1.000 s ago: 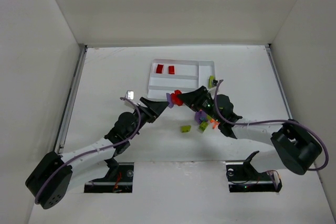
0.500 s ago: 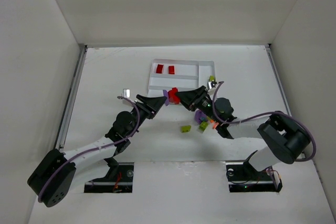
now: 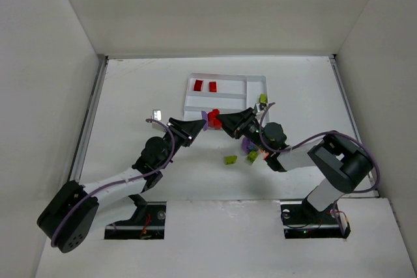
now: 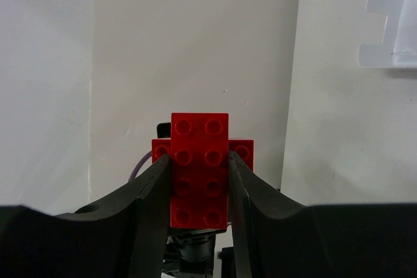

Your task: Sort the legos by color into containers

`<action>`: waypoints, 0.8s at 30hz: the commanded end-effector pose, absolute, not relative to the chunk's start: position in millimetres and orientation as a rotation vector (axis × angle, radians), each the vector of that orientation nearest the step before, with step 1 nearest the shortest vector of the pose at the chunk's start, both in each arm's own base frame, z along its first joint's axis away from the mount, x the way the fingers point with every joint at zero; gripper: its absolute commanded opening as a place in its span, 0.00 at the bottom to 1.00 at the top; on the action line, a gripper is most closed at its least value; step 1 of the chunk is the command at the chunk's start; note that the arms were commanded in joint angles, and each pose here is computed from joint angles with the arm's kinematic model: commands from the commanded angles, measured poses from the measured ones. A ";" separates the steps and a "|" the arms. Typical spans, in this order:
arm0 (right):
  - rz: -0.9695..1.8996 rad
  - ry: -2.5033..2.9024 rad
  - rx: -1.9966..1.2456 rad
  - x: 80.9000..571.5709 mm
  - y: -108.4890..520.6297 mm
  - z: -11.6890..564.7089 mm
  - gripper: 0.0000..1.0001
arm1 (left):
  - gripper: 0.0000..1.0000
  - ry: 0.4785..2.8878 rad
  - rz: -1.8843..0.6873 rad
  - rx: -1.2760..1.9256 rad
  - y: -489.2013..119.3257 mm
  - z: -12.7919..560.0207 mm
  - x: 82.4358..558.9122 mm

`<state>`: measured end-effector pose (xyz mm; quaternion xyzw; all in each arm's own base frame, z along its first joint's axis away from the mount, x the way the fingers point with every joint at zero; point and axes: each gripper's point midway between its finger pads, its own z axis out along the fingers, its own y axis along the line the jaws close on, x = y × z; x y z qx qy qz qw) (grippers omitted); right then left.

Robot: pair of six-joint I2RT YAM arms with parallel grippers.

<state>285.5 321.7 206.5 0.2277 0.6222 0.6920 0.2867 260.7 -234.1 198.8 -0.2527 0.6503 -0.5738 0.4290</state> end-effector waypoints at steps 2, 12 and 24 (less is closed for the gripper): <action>1.957 1.521 0.520 275.2 320.8 243.6 0.20 | 0.13 1.445 -1.511 -0.580 -228.3 250.9 263.3; 1.927 1.492 0.540 281.6 297.0 241.2 0.19 | 0.10 1.419 -1.485 -0.603 -204.1 250.3 263.4; 1.663 1.679 0.544 322.9 291.7 204.7 0.18 | 0.11 1.493 -1.441 -0.568 -199.8 232.9 263.6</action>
